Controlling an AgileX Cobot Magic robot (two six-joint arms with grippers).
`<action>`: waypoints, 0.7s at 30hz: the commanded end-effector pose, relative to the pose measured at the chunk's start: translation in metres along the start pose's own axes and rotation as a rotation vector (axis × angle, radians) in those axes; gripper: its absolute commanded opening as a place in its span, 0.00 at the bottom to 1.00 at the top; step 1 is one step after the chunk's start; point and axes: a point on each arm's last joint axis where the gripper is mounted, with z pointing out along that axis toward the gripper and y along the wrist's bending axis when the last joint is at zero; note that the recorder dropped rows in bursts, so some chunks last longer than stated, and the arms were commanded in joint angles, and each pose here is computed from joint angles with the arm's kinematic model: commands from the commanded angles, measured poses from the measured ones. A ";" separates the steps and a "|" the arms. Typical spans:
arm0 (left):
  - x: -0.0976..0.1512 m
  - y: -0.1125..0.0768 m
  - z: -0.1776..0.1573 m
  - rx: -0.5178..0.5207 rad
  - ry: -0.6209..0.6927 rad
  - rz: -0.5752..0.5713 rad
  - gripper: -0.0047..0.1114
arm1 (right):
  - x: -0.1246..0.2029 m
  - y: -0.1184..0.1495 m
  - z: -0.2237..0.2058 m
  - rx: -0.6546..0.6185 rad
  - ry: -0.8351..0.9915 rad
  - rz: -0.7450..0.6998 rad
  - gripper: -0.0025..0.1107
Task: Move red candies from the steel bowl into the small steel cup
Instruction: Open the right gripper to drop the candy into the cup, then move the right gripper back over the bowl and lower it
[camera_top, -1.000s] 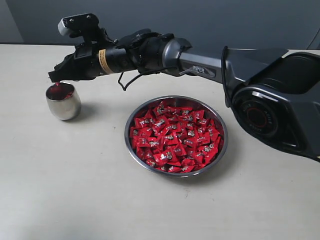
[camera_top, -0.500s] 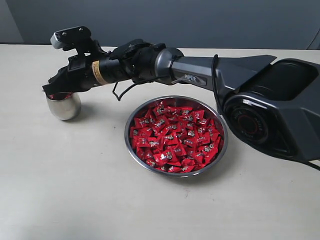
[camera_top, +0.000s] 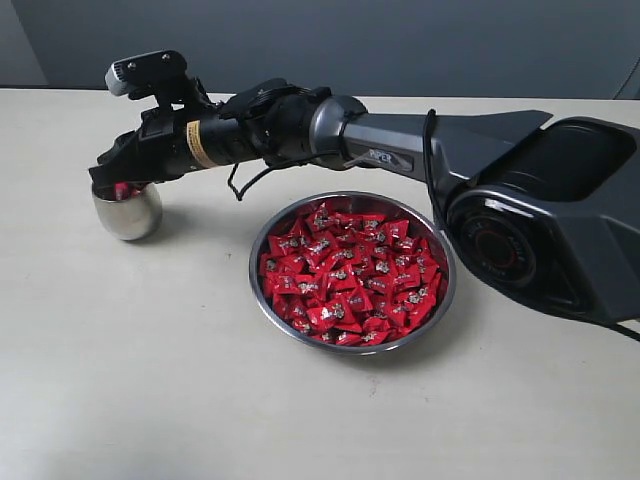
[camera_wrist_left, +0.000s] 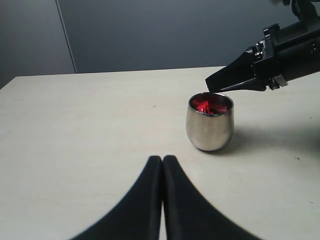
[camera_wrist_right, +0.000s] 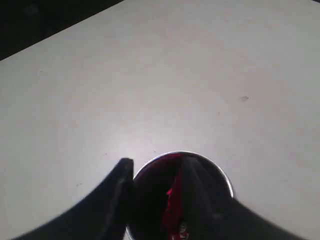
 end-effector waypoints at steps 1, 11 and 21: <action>0.001 0.000 0.000 0.000 -0.002 -0.005 0.04 | -0.004 0.000 -0.002 0.008 -0.013 0.003 0.45; 0.001 0.000 0.000 0.000 -0.002 -0.005 0.04 | -0.035 0.007 -0.020 0.027 -0.078 -0.022 0.45; 0.001 0.000 0.000 0.000 -0.002 -0.005 0.04 | -0.085 0.000 -0.067 0.069 -0.189 -0.054 0.02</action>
